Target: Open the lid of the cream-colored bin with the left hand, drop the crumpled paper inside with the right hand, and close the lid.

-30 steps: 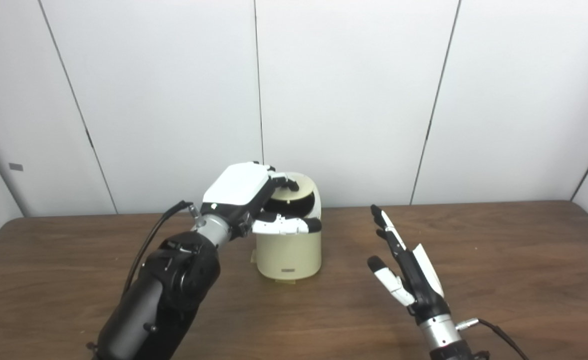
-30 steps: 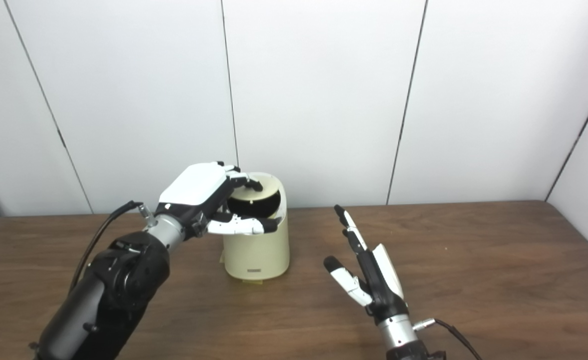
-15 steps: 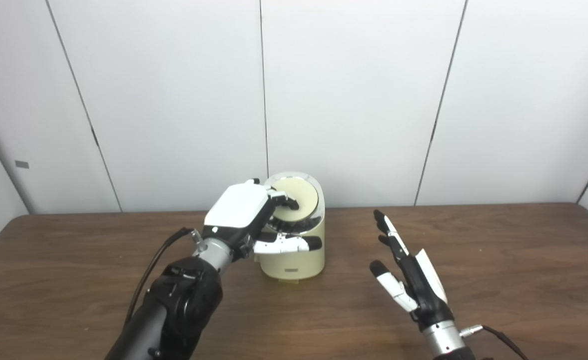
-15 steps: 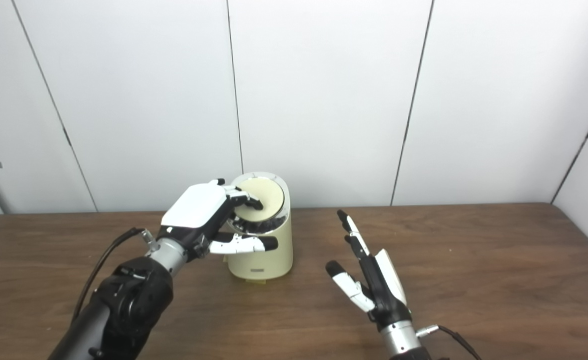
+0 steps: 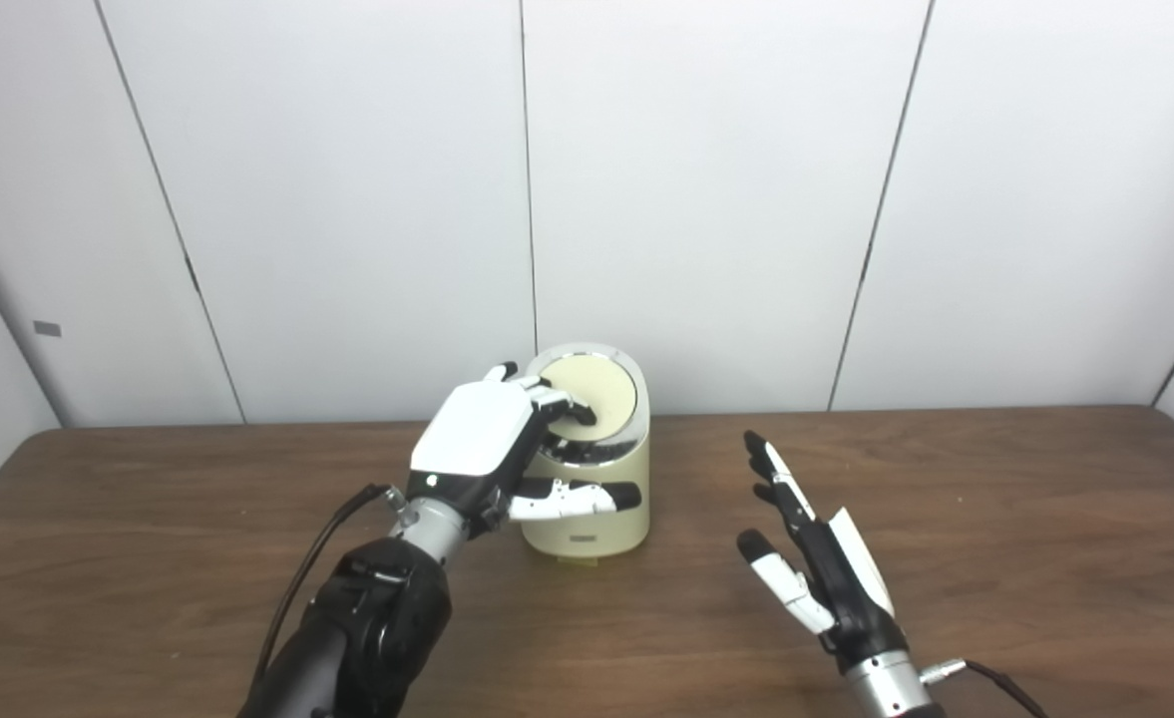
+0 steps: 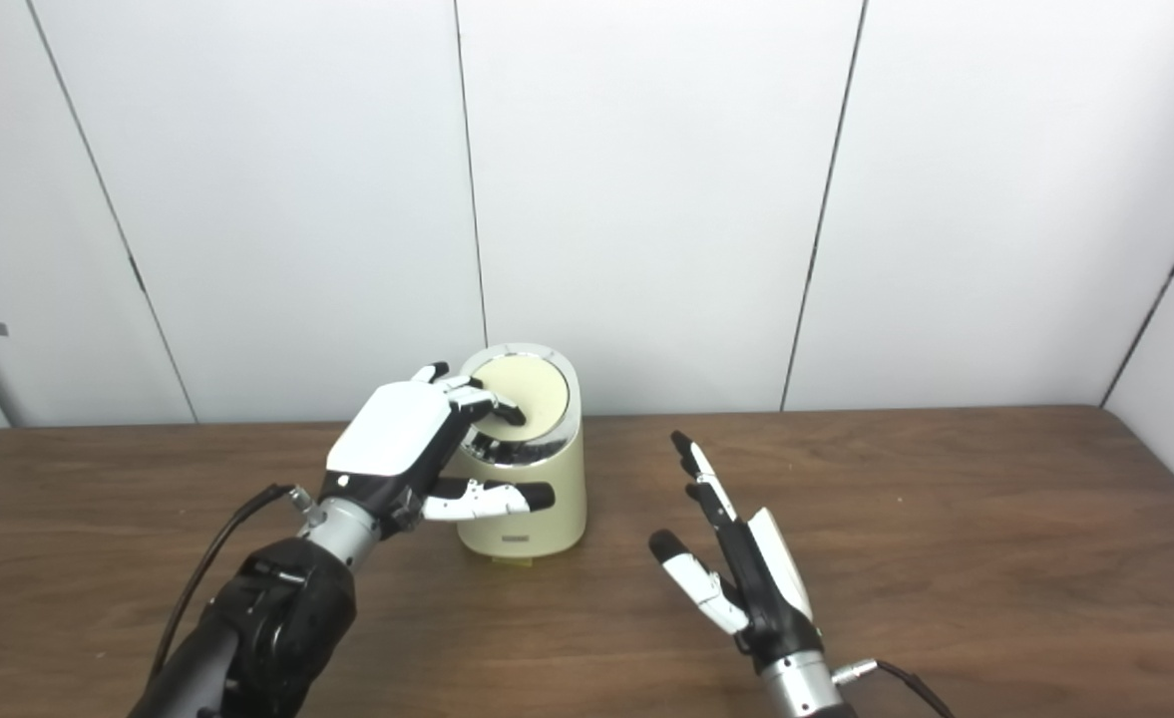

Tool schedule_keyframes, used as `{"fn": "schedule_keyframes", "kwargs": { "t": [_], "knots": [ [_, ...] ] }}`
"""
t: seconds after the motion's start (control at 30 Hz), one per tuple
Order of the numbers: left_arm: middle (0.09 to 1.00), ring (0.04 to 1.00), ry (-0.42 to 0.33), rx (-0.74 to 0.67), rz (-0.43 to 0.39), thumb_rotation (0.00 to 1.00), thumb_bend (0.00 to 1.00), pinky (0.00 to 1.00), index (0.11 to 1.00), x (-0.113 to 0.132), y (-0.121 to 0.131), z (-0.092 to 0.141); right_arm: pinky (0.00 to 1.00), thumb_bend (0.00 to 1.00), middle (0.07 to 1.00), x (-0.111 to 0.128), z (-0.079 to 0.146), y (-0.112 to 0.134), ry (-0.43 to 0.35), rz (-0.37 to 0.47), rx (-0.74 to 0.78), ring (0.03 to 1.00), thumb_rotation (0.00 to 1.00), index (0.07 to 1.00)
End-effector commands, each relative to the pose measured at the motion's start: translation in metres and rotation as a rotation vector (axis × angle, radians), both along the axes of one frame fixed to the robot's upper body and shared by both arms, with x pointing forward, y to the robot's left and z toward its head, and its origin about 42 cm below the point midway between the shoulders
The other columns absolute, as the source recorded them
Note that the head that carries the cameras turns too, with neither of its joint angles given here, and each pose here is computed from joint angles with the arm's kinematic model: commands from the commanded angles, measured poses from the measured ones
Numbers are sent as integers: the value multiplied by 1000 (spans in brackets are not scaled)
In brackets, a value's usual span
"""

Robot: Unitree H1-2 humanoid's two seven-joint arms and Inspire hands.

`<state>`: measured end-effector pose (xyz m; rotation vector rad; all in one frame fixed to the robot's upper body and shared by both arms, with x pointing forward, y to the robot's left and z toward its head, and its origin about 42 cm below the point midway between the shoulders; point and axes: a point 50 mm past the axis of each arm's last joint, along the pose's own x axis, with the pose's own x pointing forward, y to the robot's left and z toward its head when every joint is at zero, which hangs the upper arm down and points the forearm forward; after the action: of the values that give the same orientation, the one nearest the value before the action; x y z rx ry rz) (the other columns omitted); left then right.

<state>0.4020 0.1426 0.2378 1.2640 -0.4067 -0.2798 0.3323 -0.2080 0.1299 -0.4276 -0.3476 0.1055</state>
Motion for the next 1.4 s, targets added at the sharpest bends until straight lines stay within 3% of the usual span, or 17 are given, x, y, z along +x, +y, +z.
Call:
{"fn": "schedule_keyframes", "kwargs": {
  "t": [0.0, 0.17, 0.27, 0.4, 0.47, 0.6, 0.9, 1.03, 1.13, 1.27, 1.37],
  "knots": [
    [755, 875, 91, 85, 36, 1000, 988, 1000, 715, 5, 7, -25, 908, 541, 982, -13, -14, 1, 43, -5, 23, 961, 986, 977],
    [761, 875, 75, 34, 22, 1000, 990, 1000, 694, 2, 7, -20, 902, 536, 979, -13, -14, 2, 33, -6, 12, 957, 987, 975],
    [770, 889, 89, -61, 22, 1000, 970, 1000, 752, -1, 8, -13, 907, 552, 975, -13, -14, 2, 38, -2, 12, 958, 993, 972],
    [803, 899, 124, -298, -2, 1000, 944, 1000, 786, -10, 6, 3, 914, 584, 972, -12, -19, 3, 35, 13, 2, 959, 996, 971],
    [876, 964, 119, -370, -20, 1000, 932, 1000, 871, -12, 5, 12, 917, 583, 980, -11, -21, 3, 37, 17, -4, 963, 992, 979],
    [993, 999, 55, -458, -63, 1000, 892, 1000, 992, -17, 1, 33, 917, 588, 988, -10, -25, 4, 58, 12, -9, 966, 996, 987],
    [1000, 1000, -147, -589, -83, 1000, 901, 1000, 1000, -11, -1, 89, 932, 567, 1000, -9, -26, 7, 82, 20, -21, 979, 982, 992],
    [1000, 1000, -173, -719, -107, 1000, 837, 1000, 1000, -15, 7, 95, 937, 557, 1000, -9, -26, 7, 81, 24, -18, 983, 972, 989],
    [992, 995, -225, -857, -159, 1000, 684, 975, 981, -21, 16, 91, 941, 558, 1000, -9, -25, 7, 83, 24, -16, 984, 972, 989],
    [946, 948, -255, -1051, -223, 1000, 511, 922, 930, -32, 33, 77, 932, 558, 1000, -9, -26, 6, 76, 24, -15, 979, 975, 984],
    [902, 902, -245, -1156, -206, 1000, 397, 884, 889, -46, 54, 51, 925, 554, 998, -8, -26, 6, 75, 21, -8, 974, 980, 982]
  ]
}}
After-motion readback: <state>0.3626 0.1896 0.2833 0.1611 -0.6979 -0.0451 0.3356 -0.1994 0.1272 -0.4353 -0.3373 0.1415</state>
